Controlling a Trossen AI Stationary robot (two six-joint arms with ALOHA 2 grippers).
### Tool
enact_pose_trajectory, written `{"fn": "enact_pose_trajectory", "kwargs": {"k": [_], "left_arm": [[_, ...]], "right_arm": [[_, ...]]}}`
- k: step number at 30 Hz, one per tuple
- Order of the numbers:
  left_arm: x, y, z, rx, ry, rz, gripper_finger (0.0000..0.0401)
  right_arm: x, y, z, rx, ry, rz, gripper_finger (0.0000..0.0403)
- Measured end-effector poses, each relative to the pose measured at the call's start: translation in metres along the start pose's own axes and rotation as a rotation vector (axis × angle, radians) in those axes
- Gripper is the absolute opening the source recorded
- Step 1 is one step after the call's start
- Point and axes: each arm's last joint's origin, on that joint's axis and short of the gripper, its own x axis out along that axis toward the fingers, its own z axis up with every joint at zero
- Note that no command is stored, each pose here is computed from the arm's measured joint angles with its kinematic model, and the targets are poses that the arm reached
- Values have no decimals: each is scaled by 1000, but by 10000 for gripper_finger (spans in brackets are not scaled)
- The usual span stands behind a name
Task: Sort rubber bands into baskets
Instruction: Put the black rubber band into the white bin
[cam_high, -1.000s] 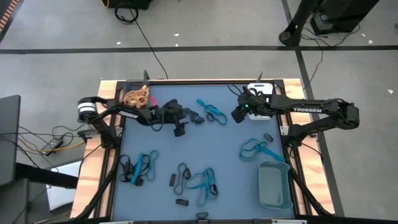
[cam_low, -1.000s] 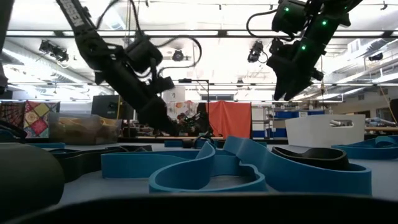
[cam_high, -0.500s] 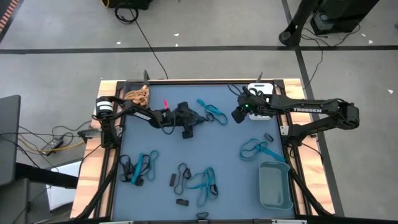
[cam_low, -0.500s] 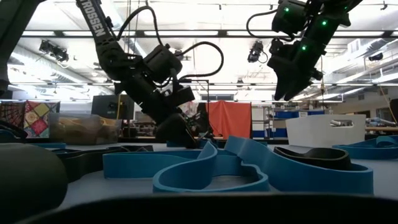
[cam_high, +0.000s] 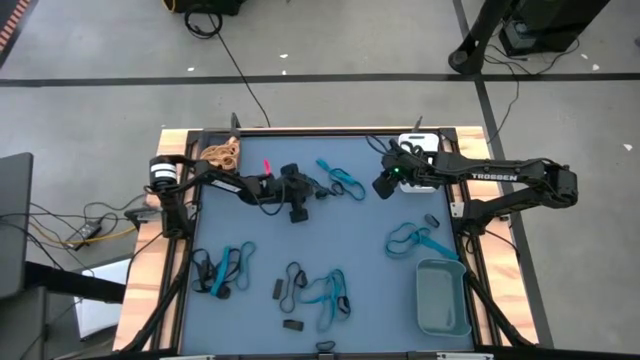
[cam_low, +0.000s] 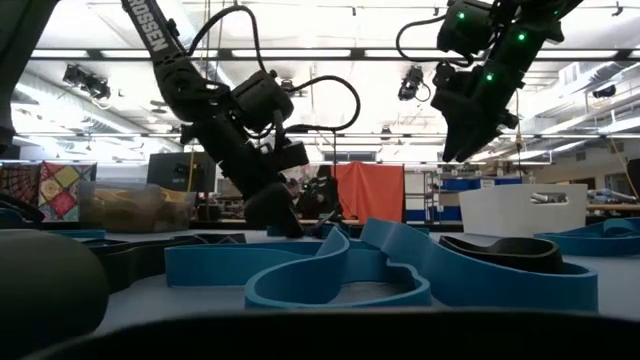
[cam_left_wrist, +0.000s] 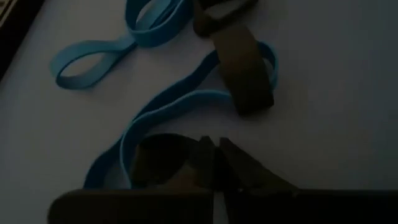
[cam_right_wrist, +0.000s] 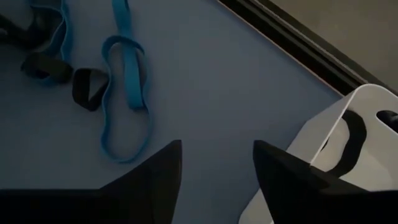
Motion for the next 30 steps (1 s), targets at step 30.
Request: {"fn": "enact_pose_trajectory", "kwargs": {"k": [30], "left_arm": [[-42,12,153,-206,-644,-462,13]], "right_arm": [[-30,19,-42,-468,-415,487,167]]}}
